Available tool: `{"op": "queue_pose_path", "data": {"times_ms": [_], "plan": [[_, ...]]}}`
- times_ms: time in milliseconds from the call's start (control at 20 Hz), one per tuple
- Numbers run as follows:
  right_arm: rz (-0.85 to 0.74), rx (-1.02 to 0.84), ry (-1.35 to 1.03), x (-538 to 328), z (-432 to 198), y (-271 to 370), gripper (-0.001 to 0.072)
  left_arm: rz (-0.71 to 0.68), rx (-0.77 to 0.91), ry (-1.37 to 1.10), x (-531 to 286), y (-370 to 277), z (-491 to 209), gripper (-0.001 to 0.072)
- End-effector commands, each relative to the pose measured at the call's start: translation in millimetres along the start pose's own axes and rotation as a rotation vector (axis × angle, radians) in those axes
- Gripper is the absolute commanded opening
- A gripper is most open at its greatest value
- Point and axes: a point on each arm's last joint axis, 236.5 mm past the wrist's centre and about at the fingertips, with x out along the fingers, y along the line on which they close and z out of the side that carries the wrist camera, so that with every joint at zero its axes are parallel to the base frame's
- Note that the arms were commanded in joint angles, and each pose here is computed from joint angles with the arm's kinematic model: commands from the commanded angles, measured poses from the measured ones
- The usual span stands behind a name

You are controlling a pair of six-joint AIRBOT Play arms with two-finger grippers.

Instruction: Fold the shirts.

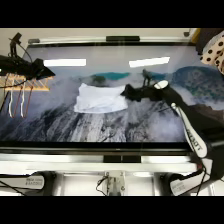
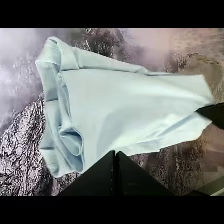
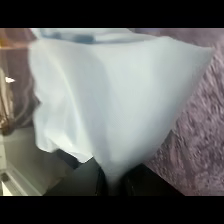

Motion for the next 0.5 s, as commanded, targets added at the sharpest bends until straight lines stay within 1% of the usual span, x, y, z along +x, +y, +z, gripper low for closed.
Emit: {"op": "queue_pose_path", "data": {"times_ms": [0, 100, 250, 350, 450], "plan": [[0.089, -0.131, -0.151, -75.1, 56.1, 58.9, 0.0060, 0.000, -0.001, 0.001, 0.2, 0.4, -0.2, 0.0038], [0.000, -0.176, -0.248, -143.0, 91.5, 63.0, 0.0060, 0.000, -0.001, 0.001, 0.2, 0.4, -0.2, 0.0039], [-0.273, -0.163, -0.368, -256.3, 121.4, 22.5, 0.0060, -0.003, -0.001, 0.016, 0.2, -0.4, -3.6, 0.0039], [-0.442, -0.122, -0.432, -327.1, 123.5, -14.2, 0.0060, -0.005, -0.001, 0.026, 0.1, -1.1, -6.0, 0.0038], [-0.552, -0.048, -0.478, -384.3, 115.1, -50.2, 0.0060, -0.007, -0.001, 0.034, 0.0, -1.5, -8.0, 0.0038]]}}
